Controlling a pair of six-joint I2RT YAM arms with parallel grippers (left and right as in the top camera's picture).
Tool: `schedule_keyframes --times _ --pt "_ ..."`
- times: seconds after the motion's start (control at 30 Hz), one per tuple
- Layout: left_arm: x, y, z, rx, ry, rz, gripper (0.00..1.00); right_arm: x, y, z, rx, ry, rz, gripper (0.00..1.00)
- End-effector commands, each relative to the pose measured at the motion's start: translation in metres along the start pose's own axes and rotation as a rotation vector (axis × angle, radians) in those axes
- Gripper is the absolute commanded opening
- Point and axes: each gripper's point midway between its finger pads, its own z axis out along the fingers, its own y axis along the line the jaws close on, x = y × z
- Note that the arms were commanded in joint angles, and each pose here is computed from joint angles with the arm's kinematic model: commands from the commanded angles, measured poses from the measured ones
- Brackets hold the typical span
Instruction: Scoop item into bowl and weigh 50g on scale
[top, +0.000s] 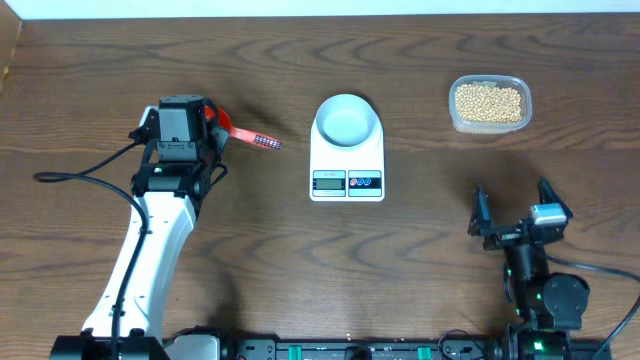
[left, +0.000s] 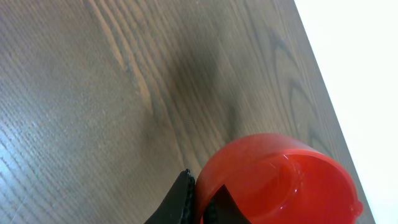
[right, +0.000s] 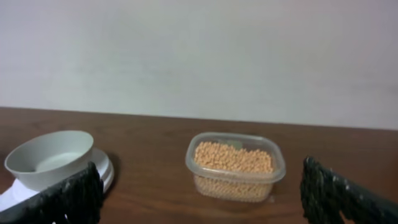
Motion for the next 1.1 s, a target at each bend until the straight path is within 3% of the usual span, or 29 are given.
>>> schedule_keyframes --times 0.0,0.37,0.6,0.83,1.07 --pt "-0.002 0.004 -0.001 -0.01 -0.012 -0.008 0.07 0.008 0.009 0.008 -0.061 0.035 0.072 0.99" --pt "0.001 0.01 -0.001 -0.035 0.001 -0.004 0.07 -0.003 0.033 0.058 -0.235 0.154 0.169 0.99" --pt "0.007 0.008 -0.001 -0.022 0.036 -0.039 0.07 -0.013 0.057 0.093 -0.39 0.256 0.412 0.99" --pt "0.028 -0.005 -0.003 0.037 0.164 -0.142 0.07 -0.015 0.092 0.089 -0.6 0.41 0.721 0.99" --pt "0.042 -0.023 -0.007 0.109 0.224 -0.128 0.07 -0.009 0.095 0.085 -0.59 0.478 0.833 0.99"
